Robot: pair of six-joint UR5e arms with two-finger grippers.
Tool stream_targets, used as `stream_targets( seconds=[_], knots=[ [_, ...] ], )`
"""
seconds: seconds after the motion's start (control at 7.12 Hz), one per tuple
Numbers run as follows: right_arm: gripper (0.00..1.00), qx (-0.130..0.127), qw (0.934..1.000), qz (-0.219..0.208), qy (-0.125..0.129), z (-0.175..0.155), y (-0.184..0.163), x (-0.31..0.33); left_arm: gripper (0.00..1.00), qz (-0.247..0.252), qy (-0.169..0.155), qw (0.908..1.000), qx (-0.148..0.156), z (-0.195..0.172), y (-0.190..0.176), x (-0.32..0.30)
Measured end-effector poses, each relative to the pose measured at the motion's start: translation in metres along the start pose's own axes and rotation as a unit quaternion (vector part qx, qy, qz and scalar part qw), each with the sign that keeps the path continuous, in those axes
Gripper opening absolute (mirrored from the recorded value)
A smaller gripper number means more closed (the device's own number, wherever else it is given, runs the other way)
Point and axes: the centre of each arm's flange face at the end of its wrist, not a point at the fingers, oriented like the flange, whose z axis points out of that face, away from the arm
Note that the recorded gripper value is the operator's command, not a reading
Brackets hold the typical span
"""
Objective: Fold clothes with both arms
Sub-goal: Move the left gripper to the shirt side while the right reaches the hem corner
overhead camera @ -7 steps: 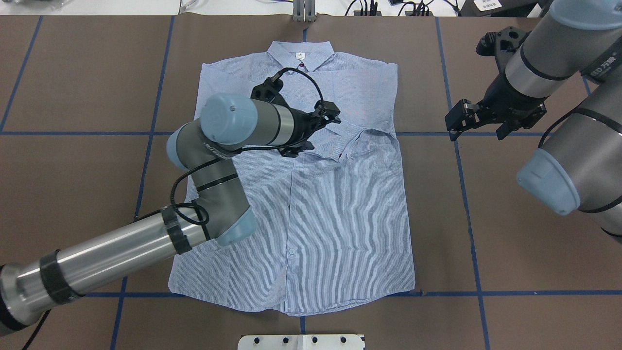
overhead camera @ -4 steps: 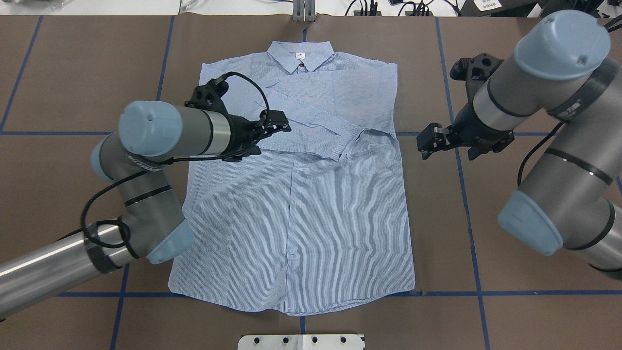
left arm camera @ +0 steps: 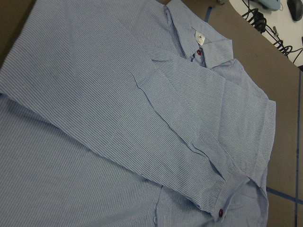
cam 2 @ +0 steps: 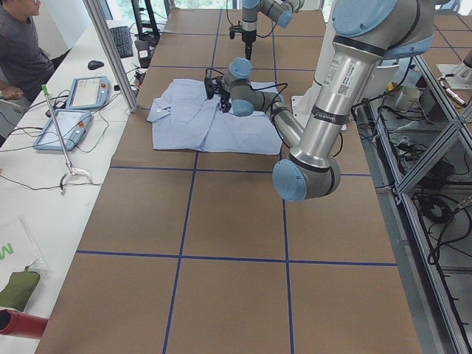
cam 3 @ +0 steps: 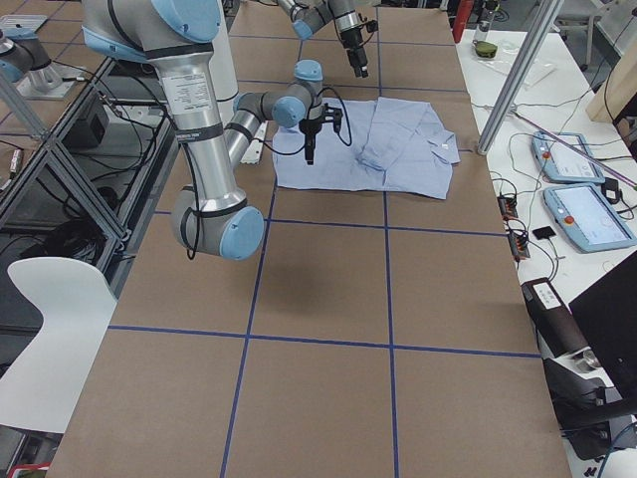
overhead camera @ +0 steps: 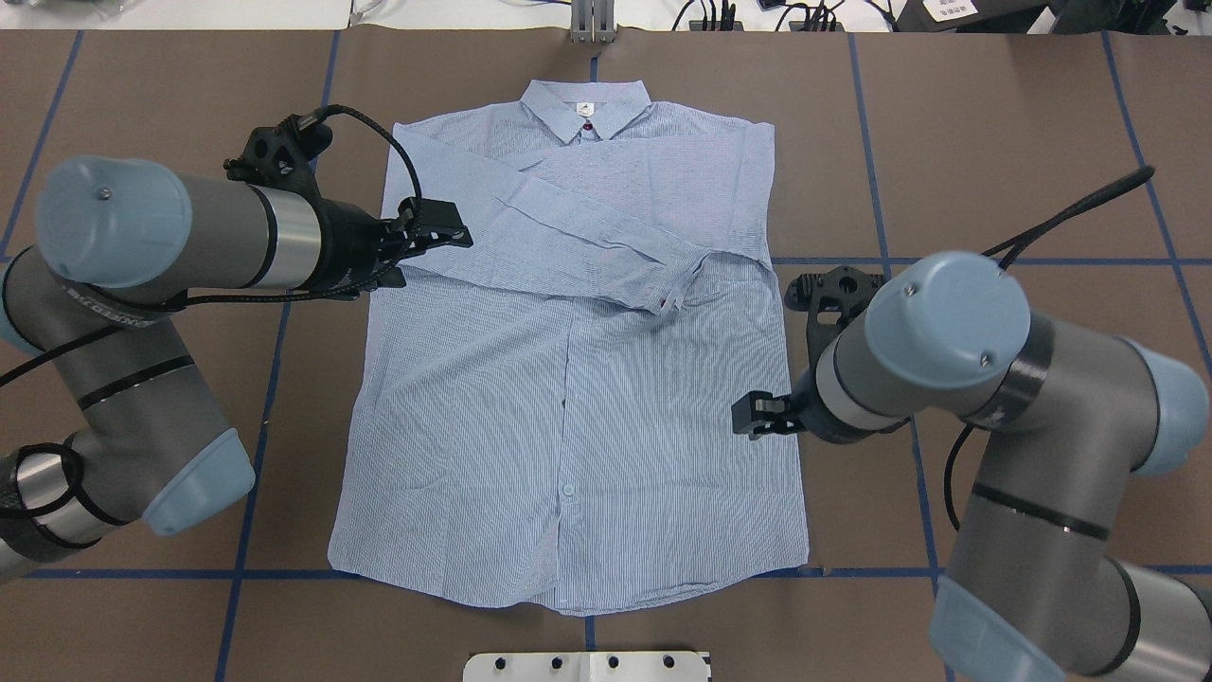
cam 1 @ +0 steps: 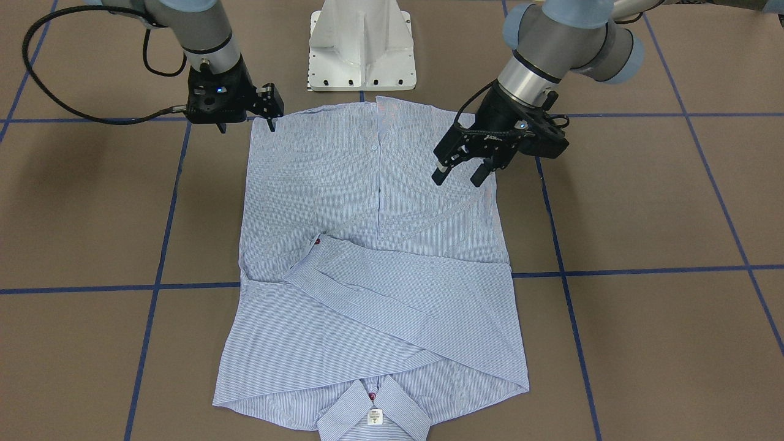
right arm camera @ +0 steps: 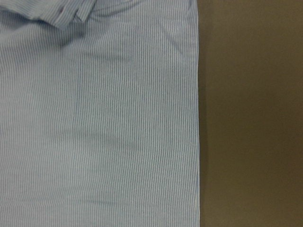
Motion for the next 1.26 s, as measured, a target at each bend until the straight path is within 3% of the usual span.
stream_targets(
  seconds=[0.28, 0.42, 1.26],
  knots=[
    [1.0, 0.007, 0.9994, 0.017, -0.031, 0.03, 0.049, 0.021, 1.0, 0.003, 0.007, 1.0, 0.004, -0.012, 0.0, 0.003],
    [1.0, 0.008, 0.9992, 0.02, -0.035, 0.039, 0.061, 0.034, 1.0, 0.004, 0.01, 0.9999, 0.004, -0.015, 0.0, 0.005],
    [0.86, -0.012, 0.9996, 0.027, -0.002, 0.091, 0.083, 0.037, 1.0, 0.003, 0.0, 1.0, 0.002, -0.01, 0.004, 0.008]
  ],
)
